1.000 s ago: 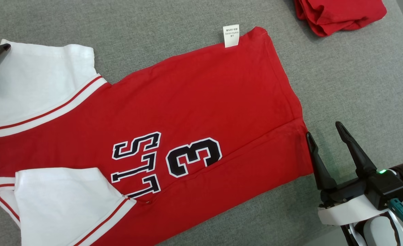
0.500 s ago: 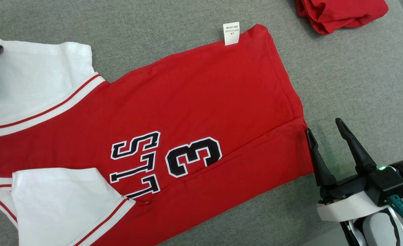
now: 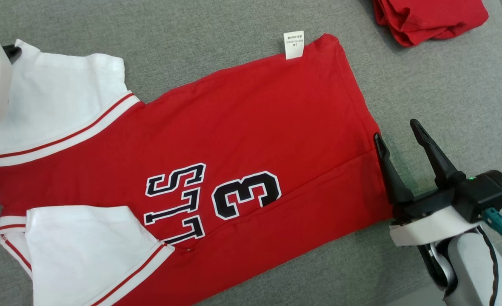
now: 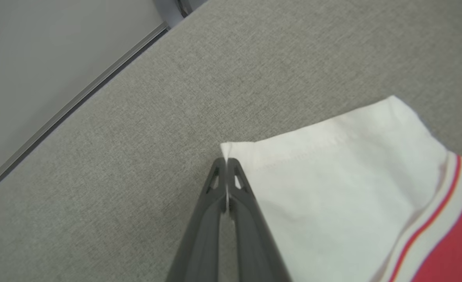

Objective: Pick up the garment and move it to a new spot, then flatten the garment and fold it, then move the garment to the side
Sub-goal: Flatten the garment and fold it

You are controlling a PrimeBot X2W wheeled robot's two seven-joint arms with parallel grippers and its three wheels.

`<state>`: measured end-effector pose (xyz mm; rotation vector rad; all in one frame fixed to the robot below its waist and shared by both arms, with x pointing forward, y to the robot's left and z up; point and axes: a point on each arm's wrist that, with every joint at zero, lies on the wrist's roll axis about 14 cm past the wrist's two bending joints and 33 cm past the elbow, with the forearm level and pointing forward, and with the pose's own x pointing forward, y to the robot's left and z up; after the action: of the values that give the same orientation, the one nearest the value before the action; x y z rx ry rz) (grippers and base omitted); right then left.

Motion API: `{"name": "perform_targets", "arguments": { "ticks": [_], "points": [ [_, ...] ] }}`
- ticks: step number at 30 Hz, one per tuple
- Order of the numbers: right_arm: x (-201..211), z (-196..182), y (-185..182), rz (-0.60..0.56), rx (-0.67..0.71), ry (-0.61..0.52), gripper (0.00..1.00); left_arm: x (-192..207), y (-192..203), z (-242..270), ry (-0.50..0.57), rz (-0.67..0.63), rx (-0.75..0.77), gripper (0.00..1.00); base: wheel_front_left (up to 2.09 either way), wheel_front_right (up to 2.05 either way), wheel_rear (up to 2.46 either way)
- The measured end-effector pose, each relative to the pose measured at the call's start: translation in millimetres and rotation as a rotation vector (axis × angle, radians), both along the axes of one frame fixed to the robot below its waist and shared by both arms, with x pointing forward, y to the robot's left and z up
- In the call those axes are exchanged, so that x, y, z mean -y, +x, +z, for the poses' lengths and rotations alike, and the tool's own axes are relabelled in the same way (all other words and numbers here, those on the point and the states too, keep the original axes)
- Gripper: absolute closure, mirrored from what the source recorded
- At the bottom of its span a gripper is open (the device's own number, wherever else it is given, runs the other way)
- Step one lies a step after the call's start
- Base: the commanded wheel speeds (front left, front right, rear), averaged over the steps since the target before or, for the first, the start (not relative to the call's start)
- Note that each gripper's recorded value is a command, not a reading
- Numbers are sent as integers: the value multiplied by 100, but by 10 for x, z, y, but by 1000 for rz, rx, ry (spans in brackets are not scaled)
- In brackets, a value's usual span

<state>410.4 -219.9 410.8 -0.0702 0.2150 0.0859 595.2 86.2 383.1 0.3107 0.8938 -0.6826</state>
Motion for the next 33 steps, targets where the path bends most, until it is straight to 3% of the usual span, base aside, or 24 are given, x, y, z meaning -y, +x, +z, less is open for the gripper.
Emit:
{"name": "perform_targets", "arguments": {
  "ticks": [11,16,25,27,31,32,33],
  "points": [
    [87,-24,701,48,-330,50,0,-23,-99,192,-16,-35,50,100,0,0,0],
    [245,97,1056,29,-342,-47,0,-55,-106,213,-17,-45,66,100,0,0,0],
    [28,-276,1203,68,-450,-83,0,-219,-107,142,8,-32,71,100,0,0,0],
    [-7,-355,1207,70,-471,-76,22,-226,-105,129,11,-34,69,100,0,0,0],
    [-8,-436,1264,66,-486,-79,31,-249,-88,109,18,-38,72,100,0,0,0],
    [-6,-455,1275,64,-491,-81,47,-252,-84,108,19,-39,74,100,0,0,0],
    [-14,-467,1288,64,-494,-80,52,-263,-83,101,22,-40,75,100,0,0,0]
  ]
}}
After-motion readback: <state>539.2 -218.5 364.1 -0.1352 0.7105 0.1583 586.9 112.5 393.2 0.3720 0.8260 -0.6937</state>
